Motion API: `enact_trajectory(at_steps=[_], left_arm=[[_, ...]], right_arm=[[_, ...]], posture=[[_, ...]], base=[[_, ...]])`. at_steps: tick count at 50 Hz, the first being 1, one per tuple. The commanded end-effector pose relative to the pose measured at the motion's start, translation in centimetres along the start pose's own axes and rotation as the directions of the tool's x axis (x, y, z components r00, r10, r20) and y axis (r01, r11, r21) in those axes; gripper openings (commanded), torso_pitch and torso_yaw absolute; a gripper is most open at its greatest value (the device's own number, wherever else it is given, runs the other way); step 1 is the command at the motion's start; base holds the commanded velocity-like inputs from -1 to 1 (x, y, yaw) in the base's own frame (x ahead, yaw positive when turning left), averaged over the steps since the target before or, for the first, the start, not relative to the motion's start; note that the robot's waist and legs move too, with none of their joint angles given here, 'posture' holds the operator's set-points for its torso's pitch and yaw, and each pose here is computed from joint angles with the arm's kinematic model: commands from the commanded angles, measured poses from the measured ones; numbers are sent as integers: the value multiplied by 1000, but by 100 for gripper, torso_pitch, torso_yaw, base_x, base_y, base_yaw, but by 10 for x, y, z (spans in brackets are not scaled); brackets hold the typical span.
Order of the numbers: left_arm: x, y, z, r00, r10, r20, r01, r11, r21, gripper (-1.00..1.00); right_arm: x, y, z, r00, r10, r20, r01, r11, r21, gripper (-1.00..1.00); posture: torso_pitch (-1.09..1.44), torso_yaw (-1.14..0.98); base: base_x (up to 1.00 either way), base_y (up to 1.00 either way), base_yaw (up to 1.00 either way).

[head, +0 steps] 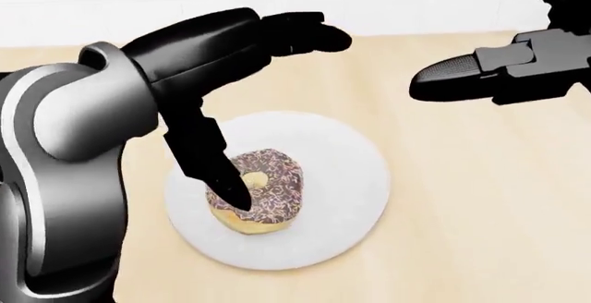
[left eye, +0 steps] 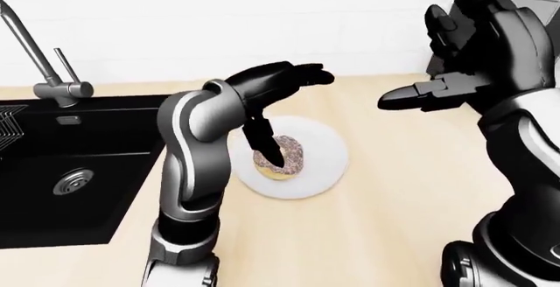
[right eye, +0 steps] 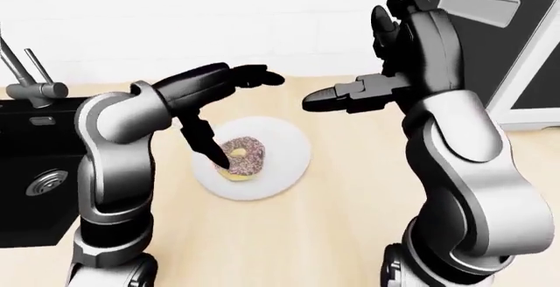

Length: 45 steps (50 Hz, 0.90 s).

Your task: Place the pastries on the plates.

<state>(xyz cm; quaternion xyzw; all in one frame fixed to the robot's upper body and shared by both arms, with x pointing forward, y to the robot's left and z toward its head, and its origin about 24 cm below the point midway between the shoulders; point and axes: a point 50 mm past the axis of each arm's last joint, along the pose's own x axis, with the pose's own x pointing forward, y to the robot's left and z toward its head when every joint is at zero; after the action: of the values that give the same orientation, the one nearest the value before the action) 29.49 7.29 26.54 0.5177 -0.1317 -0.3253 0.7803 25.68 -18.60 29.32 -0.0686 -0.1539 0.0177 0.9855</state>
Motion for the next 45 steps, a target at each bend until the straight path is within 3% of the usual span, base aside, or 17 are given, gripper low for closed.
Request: enact_trajectory(at_steps=[1, 5, 10, 12, 14, 15, 16, 20, 23, 26, 30, 33, 34, 35, 36, 37, 45], left_arm=[[-6, -20, -13, 1000, 4, -7, -5, 996, -87, 64], [-14, -22, -17, 996, 88, -28, -91, 979, -181, 63], [-25, 1, -29, 973, 214, -85, -230, 922, -312, 69], [-29, 7, -30, 969, 228, -93, -246, 918, -310, 73], [-33, 12, -35, 956, 266, -127, -294, 896, -332, 79], [-34, 14, -37, 944, 293, -151, -329, 875, -355, 82], [-38, 19, -35, 928, 332, -167, -371, 836, -405, 100], [-45, 29, -37, 861, 456, -225, -506, 728, -462, 100], [-55, 39, -36, 789, 562, -250, -603, 629, -490, 100], [-61, 35, -41, 750, 603, -273, -645, 572, -507, 100], [-68, 33, -47, 725, 620, -300, -673, 547, -497, 100], [-75, 33, -48, 724, 618, -306, -676, 546, -495, 100], [-76, 31, -50, 726, 612, -314, -673, 538, -507, 100], [-77, 25, -48, 743, 601, -294, -653, 556, -515, 100], [-78, 20, -48, 750, 583, -312, -646, 548, -531, 100], [-79, 18, -49, 748, 586, -313, -650, 546, -529, 100], [-87, 8, -53, 697, 632, -339, -693, 471, -546, 100]], right_arm=[[-4, -3, 4, 1000, -15, 17, 15, 1000, -17, 100], [-6, -4, 1, 1000, -18, 10, 18, 1000, -22, 100], [-6, -5, 5, 1000, -16, -2, 16, 999, -50, 100], [-5, -5, 4, 1000, -14, -5, 14, 998, -54, 100], [-5, -4, 5, 1000, -12, -8, 12, 998, -61, 100], [-5, -4, 6, 1000, -12, -8, 12, 998, -62, 100], [-5, -3, 6, 1000, -10, -8, 10, 998, -64, 100], [-4, -1, 3, 1000, -9, -17, 7, 998, -68, 100], [-3, -1, -1, 1000, -10, -26, 9, 998, -66, 100], [-2, -1, -1, 1000, -9, -28, 7, 998, -70, 100], [-3, -2, 2, 999, -14, -30, 11, 997, -78, 100], [-1, -1, 4, 1000, -10, -28, 8, 997, -81, 100], [-1, 0, 4, 1000, -8, -29, 6, 997, -82, 100], [0, 1, 3, 1000, -5, -31, 3, 996, -85, 100], [-1, 2, 5, 1000, -2, -31, 0, 996, -86, 100], [-1, 3, 5, 1000, -2, -30, -1, 996, -87, 100], [0, 5, 3, 999, 1, -35, -4, 997, -80, 100]], posture=[[0, 0], [0, 0], [0, 0], [0, 0], [0, 0], [0, 0], [0, 0], [0, 0], [0, 0], [0, 0], [0, 0], [0, 0], [0, 0], [0, 0], [0, 0], [0, 0], [0, 0]], base=[[0, 0, 0], [0, 0, 0], [-11, 0, 0], [-37, 0, 0], [-37, 0, 0], [-38, 0, 0], [-40, 0, 0], [-48, 0, 0], [-66, 9, 0], [-81, 18, 0], [-88, 23, 0], [-93, 29, 0], [-93, 29, 0], [-94, 30, 0], [-94, 29, 0], [-94, 30, 0], [-94, 51, 0]])
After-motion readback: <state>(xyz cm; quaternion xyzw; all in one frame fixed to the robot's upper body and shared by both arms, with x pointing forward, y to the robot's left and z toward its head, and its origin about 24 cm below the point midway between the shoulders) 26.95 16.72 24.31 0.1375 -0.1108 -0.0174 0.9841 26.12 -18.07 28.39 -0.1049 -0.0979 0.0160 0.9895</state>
